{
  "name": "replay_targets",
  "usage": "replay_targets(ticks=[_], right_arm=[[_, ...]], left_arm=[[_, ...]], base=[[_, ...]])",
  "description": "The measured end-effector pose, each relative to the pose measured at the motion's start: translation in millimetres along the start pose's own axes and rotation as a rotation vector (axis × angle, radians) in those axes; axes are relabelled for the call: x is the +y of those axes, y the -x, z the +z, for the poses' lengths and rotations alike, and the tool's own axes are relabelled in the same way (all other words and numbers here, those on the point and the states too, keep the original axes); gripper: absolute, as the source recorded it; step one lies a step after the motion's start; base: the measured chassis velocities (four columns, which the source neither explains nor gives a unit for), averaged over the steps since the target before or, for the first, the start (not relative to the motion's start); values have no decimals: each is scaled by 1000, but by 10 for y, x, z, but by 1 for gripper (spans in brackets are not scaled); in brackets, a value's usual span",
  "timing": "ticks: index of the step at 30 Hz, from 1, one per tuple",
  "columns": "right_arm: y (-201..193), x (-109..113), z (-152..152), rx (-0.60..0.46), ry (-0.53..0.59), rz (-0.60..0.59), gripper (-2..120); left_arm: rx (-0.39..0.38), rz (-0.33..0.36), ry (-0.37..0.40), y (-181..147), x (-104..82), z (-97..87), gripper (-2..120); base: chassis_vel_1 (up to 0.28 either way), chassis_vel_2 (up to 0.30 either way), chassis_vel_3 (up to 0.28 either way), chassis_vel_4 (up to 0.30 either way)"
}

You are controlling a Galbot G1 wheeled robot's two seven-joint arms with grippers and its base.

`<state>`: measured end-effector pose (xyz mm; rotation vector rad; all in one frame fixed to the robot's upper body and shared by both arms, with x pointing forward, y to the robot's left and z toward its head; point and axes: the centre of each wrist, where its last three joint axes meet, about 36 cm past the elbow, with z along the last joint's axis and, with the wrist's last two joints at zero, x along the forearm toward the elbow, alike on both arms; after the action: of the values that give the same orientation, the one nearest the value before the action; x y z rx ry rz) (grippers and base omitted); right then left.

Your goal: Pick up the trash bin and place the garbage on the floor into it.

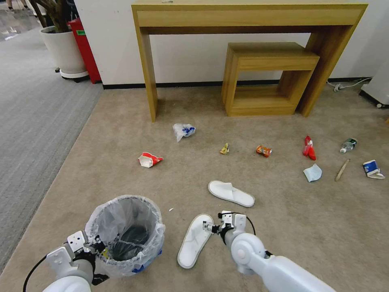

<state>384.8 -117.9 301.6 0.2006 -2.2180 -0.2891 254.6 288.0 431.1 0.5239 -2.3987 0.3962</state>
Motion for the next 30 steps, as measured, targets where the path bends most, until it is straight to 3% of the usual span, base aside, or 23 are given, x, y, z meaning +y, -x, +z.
replay_targets(ticks=[8,30], right_arm=[[155,232,143,2,-3,-17,100],[244,118,250,-17,-39,49,100]], left_arm=[[-3,0,-2,15,7,-11,0],[-8,4,-4,45,2,-33,0]], base=[[0,0,0,0],[0,0,0,0]])
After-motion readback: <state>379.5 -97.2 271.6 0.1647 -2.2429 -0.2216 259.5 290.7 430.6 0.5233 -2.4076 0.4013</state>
